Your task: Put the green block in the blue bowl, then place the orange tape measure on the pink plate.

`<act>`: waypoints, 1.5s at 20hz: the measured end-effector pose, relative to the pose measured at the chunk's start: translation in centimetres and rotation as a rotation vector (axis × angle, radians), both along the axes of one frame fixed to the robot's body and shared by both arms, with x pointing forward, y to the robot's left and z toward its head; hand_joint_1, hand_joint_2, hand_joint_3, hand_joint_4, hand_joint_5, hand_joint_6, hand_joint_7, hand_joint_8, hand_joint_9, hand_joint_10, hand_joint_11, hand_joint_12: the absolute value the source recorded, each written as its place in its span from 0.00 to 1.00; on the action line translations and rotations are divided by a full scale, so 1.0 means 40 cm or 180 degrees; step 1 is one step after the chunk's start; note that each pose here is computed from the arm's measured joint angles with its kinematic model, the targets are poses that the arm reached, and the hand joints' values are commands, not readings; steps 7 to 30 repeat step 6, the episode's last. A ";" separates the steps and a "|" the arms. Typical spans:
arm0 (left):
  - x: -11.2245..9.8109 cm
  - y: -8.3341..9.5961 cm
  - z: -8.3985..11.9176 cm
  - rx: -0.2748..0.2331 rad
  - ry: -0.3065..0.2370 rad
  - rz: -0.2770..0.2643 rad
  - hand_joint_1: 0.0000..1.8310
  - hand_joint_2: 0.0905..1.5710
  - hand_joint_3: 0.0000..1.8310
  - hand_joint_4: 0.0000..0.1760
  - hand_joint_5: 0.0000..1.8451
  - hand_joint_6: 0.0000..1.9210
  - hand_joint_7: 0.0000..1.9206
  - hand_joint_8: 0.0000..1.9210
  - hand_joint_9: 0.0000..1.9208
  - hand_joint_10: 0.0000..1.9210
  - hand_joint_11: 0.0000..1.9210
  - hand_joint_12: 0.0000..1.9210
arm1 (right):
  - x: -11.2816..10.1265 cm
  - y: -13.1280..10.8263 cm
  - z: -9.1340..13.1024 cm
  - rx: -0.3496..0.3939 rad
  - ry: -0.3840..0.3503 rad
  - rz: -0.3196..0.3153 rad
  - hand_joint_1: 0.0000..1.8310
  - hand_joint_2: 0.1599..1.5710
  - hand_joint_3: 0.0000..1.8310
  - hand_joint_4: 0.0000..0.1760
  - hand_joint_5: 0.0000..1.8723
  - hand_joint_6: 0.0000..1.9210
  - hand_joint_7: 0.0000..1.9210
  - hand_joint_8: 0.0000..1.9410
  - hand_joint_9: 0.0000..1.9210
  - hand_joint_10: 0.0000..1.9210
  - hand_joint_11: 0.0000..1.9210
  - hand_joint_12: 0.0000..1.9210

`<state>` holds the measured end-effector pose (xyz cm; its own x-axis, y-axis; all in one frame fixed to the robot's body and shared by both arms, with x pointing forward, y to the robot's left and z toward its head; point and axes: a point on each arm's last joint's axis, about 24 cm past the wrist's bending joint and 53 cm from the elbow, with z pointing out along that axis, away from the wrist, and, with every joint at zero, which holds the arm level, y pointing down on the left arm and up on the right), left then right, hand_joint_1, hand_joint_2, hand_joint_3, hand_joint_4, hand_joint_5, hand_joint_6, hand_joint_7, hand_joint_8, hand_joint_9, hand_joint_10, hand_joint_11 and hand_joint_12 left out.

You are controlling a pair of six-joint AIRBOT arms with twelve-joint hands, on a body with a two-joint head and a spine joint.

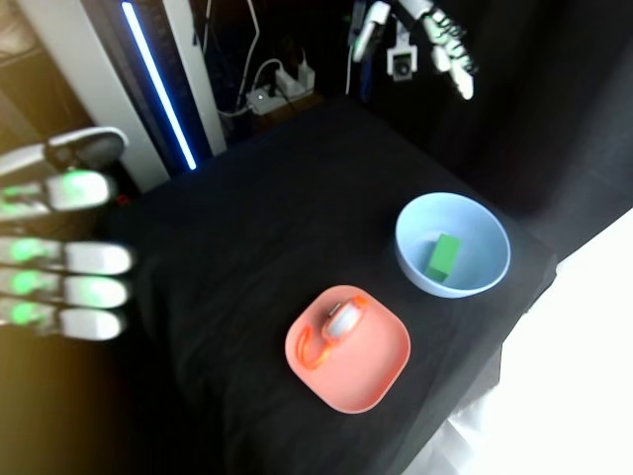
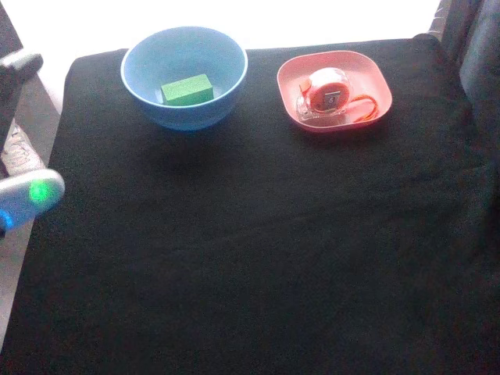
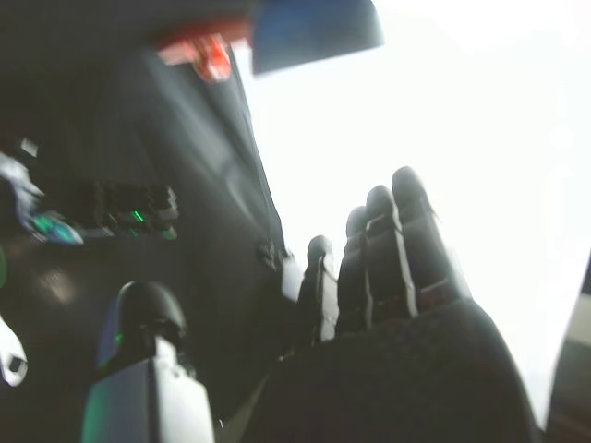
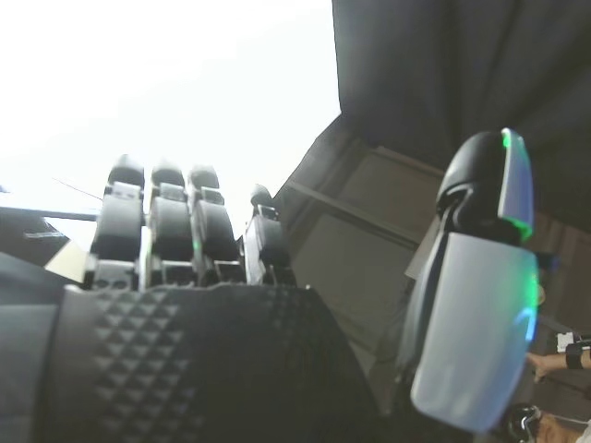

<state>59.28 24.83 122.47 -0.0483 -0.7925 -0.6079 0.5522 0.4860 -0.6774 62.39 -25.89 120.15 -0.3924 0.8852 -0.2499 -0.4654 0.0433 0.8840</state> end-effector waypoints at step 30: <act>-0.001 -0.106 0.112 -0.0218 -0.0565 -0.0392 0.00 0.73 0.00 0.21 0.00 0.00 0.07 0.00 0.09 0.00 0.00 0.26 | -0.030 0.021 0.068 0.0144 -0.0337 0.0159 0.16 0.69 0.00 0.01 0.04 0.00 0.10 0.00 0.10 0.00 0.02 0.02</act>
